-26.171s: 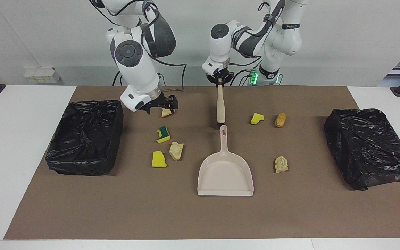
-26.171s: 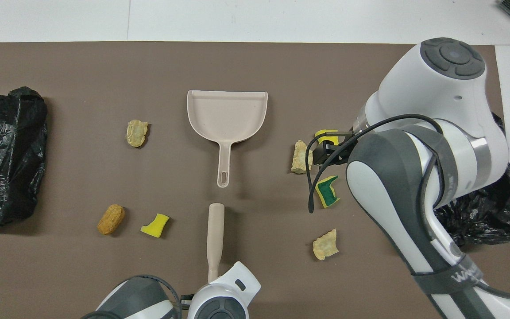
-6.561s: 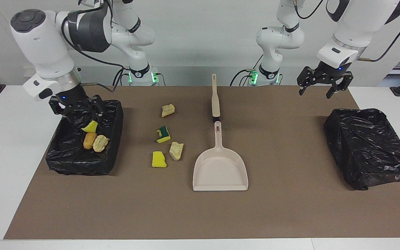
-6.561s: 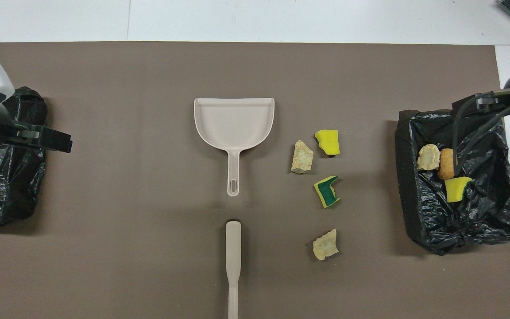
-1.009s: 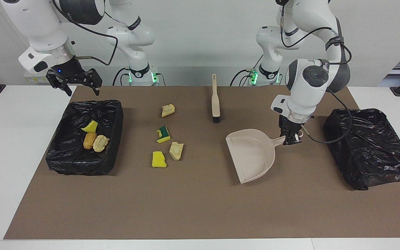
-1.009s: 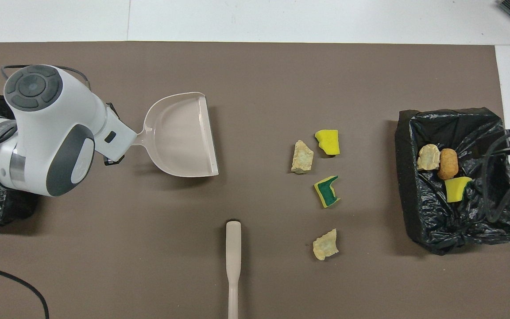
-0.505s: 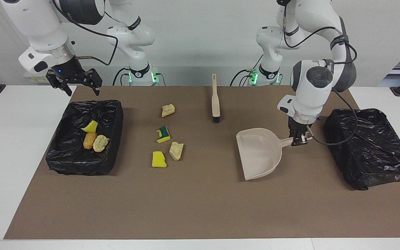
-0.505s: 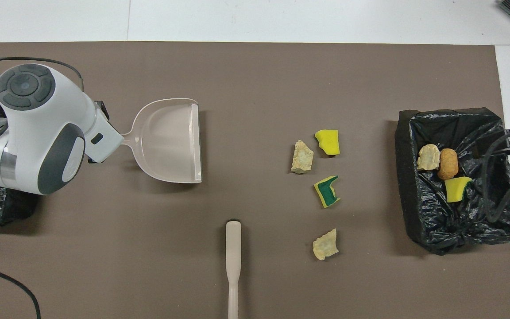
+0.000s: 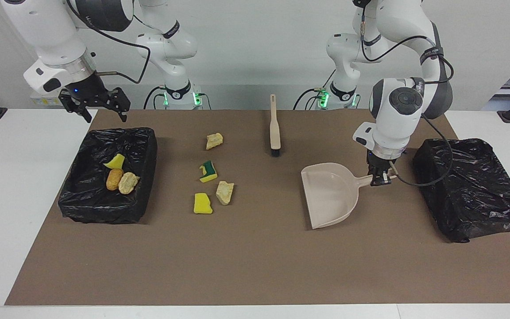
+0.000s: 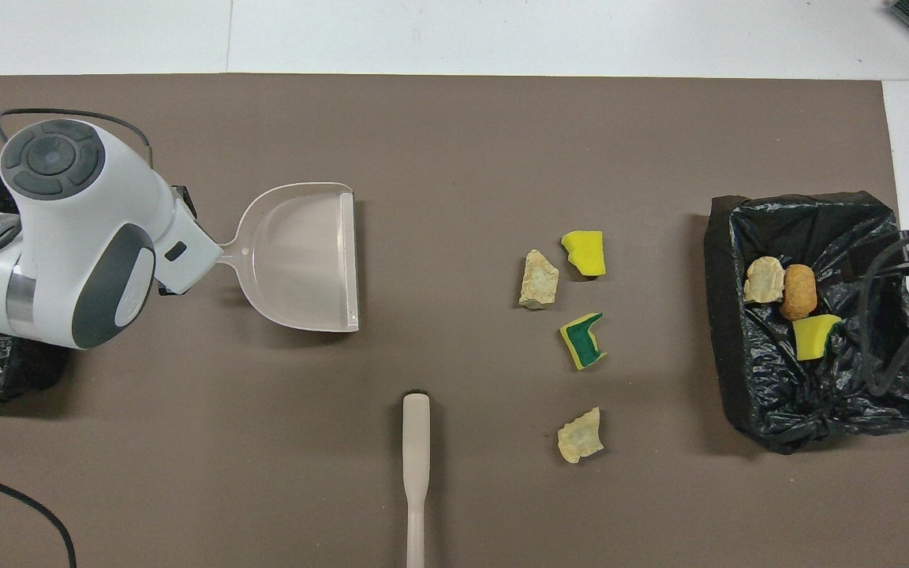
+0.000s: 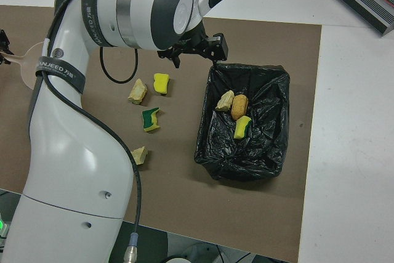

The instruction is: Sweep and dump trash in bin

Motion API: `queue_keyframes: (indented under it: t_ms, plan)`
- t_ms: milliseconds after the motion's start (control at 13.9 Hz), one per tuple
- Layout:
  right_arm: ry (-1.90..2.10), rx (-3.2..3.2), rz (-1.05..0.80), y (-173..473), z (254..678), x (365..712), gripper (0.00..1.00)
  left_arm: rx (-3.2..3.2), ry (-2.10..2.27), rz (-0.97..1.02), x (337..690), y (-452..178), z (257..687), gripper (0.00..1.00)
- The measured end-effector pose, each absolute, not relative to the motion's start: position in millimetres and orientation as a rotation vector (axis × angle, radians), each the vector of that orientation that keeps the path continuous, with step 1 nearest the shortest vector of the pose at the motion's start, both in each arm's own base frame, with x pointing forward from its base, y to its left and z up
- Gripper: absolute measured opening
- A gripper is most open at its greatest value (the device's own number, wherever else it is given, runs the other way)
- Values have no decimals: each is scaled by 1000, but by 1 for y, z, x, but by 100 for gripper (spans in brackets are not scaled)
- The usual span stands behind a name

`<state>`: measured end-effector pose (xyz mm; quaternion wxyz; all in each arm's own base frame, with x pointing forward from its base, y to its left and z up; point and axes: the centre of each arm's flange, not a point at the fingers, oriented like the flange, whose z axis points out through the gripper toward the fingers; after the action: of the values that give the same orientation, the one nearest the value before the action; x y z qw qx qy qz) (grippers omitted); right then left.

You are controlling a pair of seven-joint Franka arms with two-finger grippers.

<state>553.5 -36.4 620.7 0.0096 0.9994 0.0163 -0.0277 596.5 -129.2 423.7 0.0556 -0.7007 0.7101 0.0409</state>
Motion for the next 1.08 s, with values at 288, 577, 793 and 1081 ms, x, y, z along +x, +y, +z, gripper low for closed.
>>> queue_keyframes:
  t_ms: [288, 577, 793, 1081]
  plan:
    - [51, 3121, -87, -36, 621, 554, 100, -2127, 2155, 124, 596, -129, 424, 33]
    - [50, 3120, -87, -37, 621, 554, 100, -2123, 2158, 120, 596, -131, 424, 33]
    - [45, 3120, -98, -39, 614, 554, 100, -2122, 2159, 119, 596, -132, 424, 33]
    - [180, 3130, -115, -27, 569, 559, 100, -2121, 2158, 117, 596, -132, 424, 33]
